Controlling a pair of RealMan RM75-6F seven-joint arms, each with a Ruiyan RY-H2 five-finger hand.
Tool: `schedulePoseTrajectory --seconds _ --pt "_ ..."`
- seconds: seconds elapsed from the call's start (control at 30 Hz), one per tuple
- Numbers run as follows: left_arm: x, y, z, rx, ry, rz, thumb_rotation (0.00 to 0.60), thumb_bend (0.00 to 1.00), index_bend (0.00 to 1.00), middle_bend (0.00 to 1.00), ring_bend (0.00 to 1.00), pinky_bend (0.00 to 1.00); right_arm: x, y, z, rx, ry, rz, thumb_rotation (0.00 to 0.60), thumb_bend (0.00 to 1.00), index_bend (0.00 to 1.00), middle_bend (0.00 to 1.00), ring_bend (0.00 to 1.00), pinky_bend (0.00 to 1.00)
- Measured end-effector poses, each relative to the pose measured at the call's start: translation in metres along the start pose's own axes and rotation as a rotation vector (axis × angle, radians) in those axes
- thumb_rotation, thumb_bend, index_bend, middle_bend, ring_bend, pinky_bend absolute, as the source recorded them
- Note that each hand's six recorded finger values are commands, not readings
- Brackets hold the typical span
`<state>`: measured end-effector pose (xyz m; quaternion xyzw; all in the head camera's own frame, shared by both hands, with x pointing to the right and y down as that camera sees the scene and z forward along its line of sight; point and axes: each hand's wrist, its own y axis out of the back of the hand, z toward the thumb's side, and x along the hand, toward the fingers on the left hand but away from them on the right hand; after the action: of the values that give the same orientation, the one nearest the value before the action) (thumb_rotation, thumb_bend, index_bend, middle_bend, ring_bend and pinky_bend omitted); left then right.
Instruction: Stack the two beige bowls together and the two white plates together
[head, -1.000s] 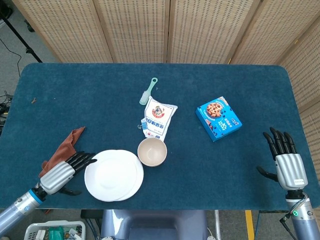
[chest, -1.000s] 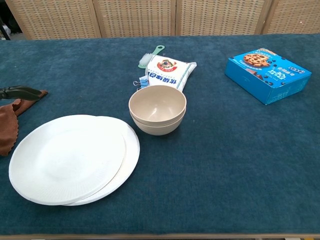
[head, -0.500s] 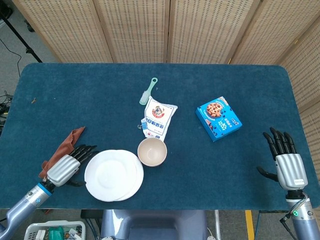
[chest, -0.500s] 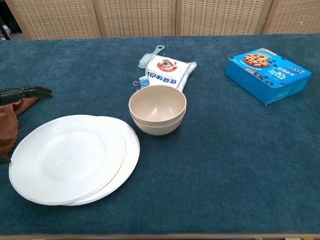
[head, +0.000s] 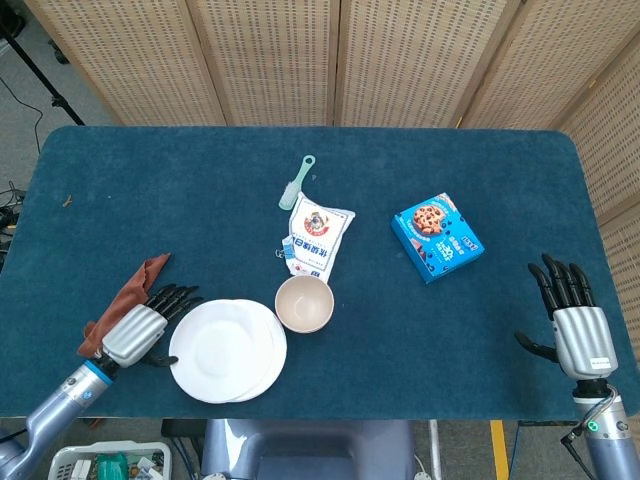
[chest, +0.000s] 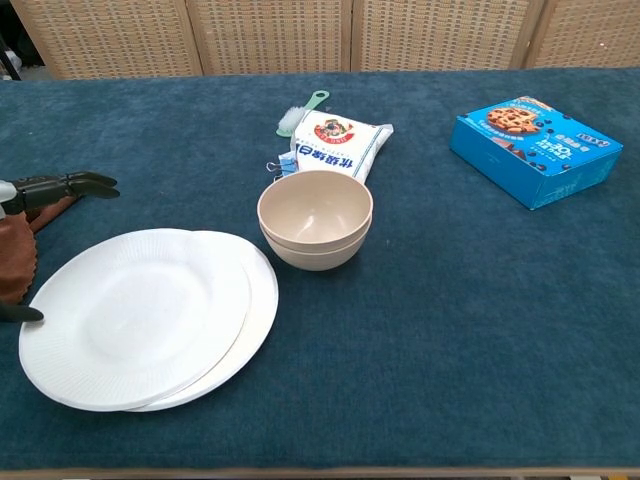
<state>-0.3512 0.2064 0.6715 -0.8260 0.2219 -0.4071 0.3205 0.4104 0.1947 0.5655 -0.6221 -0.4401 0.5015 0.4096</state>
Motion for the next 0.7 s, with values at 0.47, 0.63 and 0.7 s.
schedulePoseTrajectory --seconds 0.47,0.63,0.7 --pt "0.02 -0.012 0.019 0.007 -0.029 -0.046 0.6 0.07 0.1 0.0 0.0 0.0 0.0 0.001 -0.002 -0.005 -0.005 0.001 0.6 0.0 0.0 0.0 0.0 0.0" --pt "0.025 -0.014 0.024 0.012 -0.032 -0.062 0.6 0.07 0.1 0.0 0.0 0.0 0.0 0.001 -0.003 -0.005 -0.007 0.0 0.6 0.0 0.0 0.0 0.0 0.0" --pt "0.027 -0.016 0.027 0.016 -0.036 -0.069 0.6 0.07 0.1 0.0 0.0 0.0 0.0 0.001 -0.003 -0.005 -0.007 -0.002 0.6 0.0 0.0 0.0 0.0 0.0"
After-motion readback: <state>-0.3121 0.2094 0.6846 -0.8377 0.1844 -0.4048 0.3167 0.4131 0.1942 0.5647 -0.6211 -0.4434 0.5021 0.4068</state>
